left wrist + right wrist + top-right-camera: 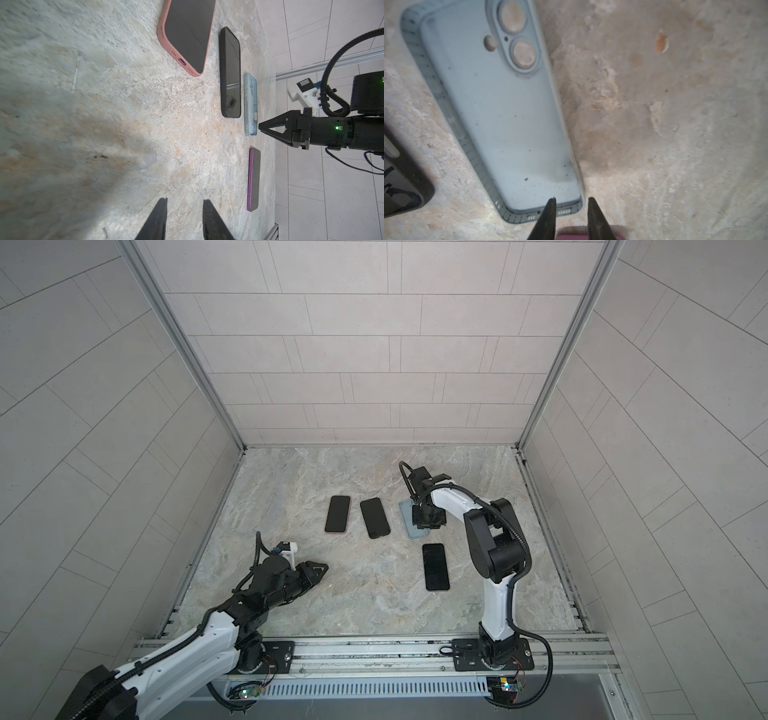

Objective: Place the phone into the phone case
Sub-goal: 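Lower the right gripper onto the light blue case edge and grasp it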

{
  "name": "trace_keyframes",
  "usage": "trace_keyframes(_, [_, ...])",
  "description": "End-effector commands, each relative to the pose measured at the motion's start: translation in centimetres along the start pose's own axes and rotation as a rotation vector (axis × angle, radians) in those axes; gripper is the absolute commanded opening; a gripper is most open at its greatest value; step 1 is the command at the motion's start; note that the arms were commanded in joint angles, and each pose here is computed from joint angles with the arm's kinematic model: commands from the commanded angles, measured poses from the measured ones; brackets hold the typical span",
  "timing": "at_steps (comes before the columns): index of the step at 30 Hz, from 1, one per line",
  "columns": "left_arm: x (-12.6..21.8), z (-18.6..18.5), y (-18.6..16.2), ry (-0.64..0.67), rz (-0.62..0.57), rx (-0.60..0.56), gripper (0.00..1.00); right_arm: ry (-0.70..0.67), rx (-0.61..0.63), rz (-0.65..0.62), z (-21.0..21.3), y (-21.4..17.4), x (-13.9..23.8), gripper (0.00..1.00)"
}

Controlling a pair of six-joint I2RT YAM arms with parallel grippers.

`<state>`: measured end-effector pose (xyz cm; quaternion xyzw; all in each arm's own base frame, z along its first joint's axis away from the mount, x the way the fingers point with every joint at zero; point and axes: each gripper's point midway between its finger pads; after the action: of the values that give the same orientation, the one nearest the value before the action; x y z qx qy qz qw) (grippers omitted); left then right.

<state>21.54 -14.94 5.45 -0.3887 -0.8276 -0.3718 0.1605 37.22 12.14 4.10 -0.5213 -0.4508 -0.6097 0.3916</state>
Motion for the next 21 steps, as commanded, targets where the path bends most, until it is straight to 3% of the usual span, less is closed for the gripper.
trace_keyframes(1, [0.1, -1.0, 1.2, -0.027, -0.036, 0.001, 0.36, -0.039, 0.003, -0.002, -1.6, 0.0, 0.2, 0.29])
trace_keyframes(6, [0.2, -1.0, 1.1, -0.03, -0.037, 0.002, 0.36, -0.018, 0.004, 0.065, -1.5, -0.8, -1.9, 0.25])
trace_keyframes(10, [0.4, -0.9, 1.2, -0.026, -0.044, 0.005, 0.36, 0.015, 0.004, 0.099, -1.1, -1.4, -2.9, 0.13])
trace_keyframes(21, [0.4, -1.0, 1.2, -0.03, -0.044, 0.008, 0.36, 0.028, 0.021, 0.119, -1.2, -2.3, -3.1, 0.16])
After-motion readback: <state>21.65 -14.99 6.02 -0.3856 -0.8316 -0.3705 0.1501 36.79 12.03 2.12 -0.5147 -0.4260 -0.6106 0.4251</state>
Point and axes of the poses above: each gripper's point midway between its finger pads, its own x axis back along the fingers, its own z axis along the line the jaws close on, y = z × x, and after that the axes turned 12 degrees about -x, right-handed
